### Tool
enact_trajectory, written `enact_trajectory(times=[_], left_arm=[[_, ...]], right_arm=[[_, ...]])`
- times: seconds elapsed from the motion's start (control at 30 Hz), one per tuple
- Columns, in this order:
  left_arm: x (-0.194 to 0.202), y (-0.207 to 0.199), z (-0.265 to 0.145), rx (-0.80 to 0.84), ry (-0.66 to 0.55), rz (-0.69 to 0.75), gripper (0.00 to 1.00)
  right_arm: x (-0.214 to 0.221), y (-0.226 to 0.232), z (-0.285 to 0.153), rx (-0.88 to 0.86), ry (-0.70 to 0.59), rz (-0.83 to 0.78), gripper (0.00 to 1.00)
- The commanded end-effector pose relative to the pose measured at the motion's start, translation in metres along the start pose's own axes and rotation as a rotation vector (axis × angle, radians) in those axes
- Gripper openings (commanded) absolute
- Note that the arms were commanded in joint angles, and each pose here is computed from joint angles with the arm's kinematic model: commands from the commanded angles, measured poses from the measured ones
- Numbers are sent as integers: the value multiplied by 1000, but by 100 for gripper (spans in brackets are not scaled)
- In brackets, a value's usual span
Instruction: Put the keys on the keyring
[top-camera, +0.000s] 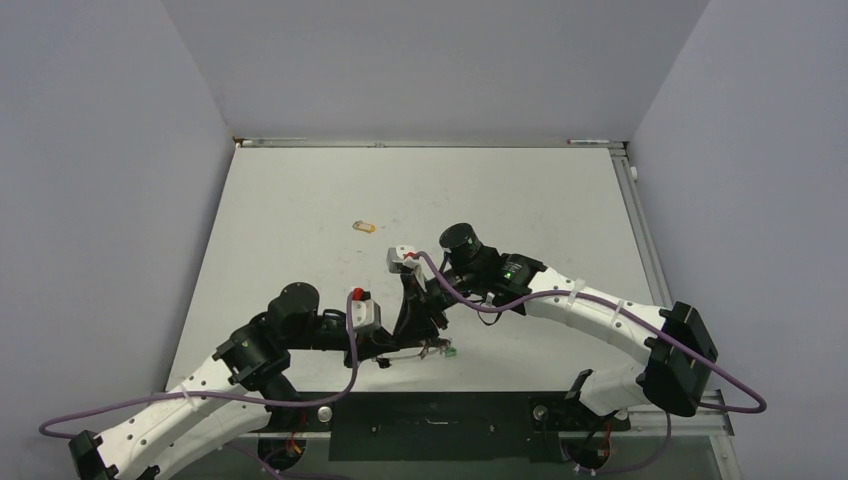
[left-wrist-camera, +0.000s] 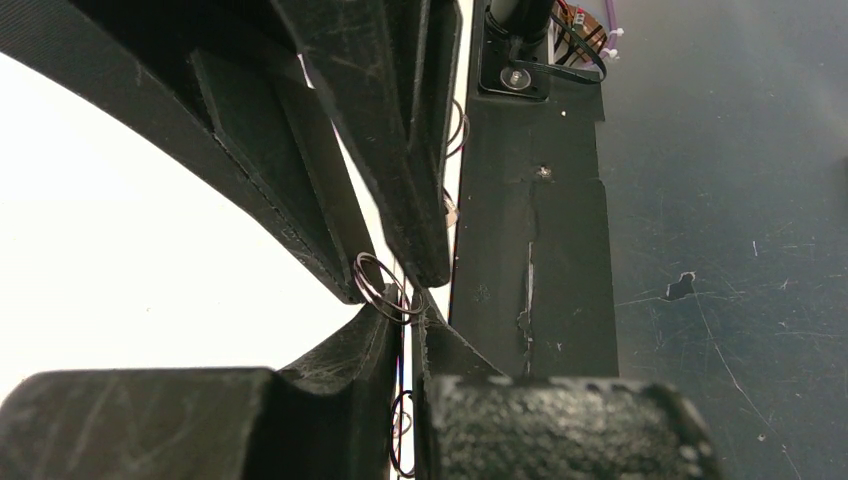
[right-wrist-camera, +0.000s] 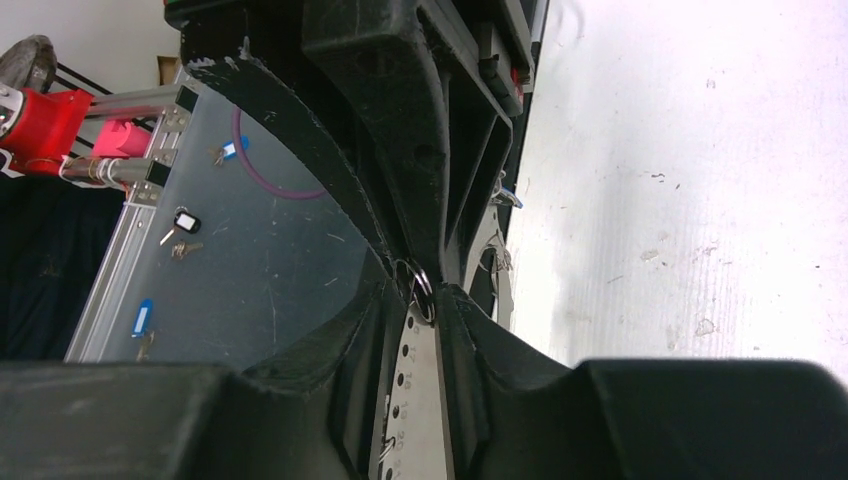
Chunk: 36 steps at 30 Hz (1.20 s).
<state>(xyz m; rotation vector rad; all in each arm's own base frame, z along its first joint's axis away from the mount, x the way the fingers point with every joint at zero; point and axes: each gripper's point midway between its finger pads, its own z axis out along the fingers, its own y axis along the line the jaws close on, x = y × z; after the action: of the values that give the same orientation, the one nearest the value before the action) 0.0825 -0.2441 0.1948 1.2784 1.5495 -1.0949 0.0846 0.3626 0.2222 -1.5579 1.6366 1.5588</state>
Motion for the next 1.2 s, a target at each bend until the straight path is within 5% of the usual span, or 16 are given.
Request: enact_trajectory(times=[0.0,0.23,0.43,0.53,0.63,1.17], left_arm=[[-39,-5,-5,15,-100,80,0],[-38,-5,-5,15,-99,75,0],[-38,-1,-6,-9,-97,73,0],[-41,4,-11,-56,-109,81,34],[-49,2,-17,-71,-150,107,50],[-101,-4,-59,-167,-436,230,56]], right_arm=[[-30,18,-4,-55,-65,-132,26],[-29,17,-3,-66,-64,-131,7],[-35,18,-9,-41,-104,-142,5],[-47,22,-22,4,-187,-175,5],[-61,30,-34,34,-282,-225,5],[-74,31,-45,161,-432,-269,5]])
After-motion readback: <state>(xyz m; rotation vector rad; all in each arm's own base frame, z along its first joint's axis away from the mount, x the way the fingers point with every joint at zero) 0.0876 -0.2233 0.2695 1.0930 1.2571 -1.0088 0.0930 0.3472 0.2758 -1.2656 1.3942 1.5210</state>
